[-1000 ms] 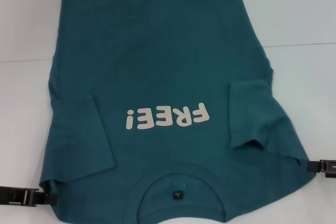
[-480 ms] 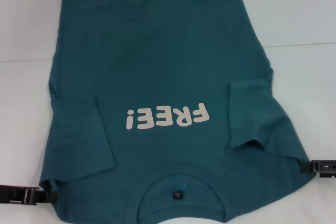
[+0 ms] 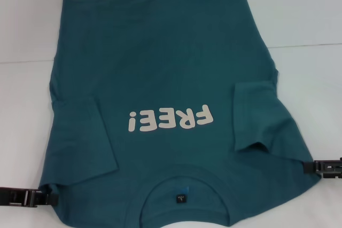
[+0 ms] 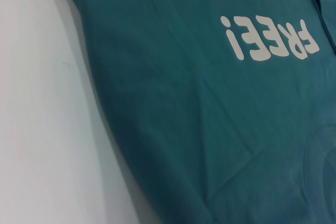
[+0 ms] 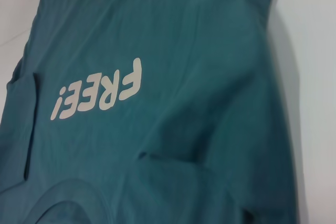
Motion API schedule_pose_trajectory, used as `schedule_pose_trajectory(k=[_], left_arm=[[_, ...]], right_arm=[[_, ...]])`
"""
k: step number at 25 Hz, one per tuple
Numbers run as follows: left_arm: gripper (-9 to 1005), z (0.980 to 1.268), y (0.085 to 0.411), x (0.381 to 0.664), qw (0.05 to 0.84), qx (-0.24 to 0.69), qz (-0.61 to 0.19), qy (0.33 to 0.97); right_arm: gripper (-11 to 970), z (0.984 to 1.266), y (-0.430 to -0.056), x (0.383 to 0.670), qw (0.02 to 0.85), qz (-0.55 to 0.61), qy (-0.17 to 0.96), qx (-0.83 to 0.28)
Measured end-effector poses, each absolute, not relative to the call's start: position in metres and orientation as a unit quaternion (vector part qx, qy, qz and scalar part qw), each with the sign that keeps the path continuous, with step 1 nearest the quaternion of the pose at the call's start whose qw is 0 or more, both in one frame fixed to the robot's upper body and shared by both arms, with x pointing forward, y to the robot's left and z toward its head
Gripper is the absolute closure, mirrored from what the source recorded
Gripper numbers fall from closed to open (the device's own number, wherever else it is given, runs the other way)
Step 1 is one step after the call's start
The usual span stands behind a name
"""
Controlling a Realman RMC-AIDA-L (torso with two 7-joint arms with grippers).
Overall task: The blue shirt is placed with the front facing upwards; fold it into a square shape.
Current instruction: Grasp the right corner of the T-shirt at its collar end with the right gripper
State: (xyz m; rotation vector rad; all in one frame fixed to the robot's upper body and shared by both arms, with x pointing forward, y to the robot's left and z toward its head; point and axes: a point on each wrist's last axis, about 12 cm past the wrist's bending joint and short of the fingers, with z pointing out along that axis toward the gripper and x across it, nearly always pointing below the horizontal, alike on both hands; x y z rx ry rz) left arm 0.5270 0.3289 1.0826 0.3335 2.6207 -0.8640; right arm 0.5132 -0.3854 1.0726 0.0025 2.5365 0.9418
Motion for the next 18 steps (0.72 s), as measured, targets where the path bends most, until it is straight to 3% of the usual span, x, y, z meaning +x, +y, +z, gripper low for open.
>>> schedule_pose_trajectory(k=[18], left_arm=[[968,1.0831,0.3301,0.5274,0.181,0.119,-0.304,0.928]], right_arm=[[15,1.0714,-0.3804,0.5156,0.207,0.338,0.918,-0.004]])
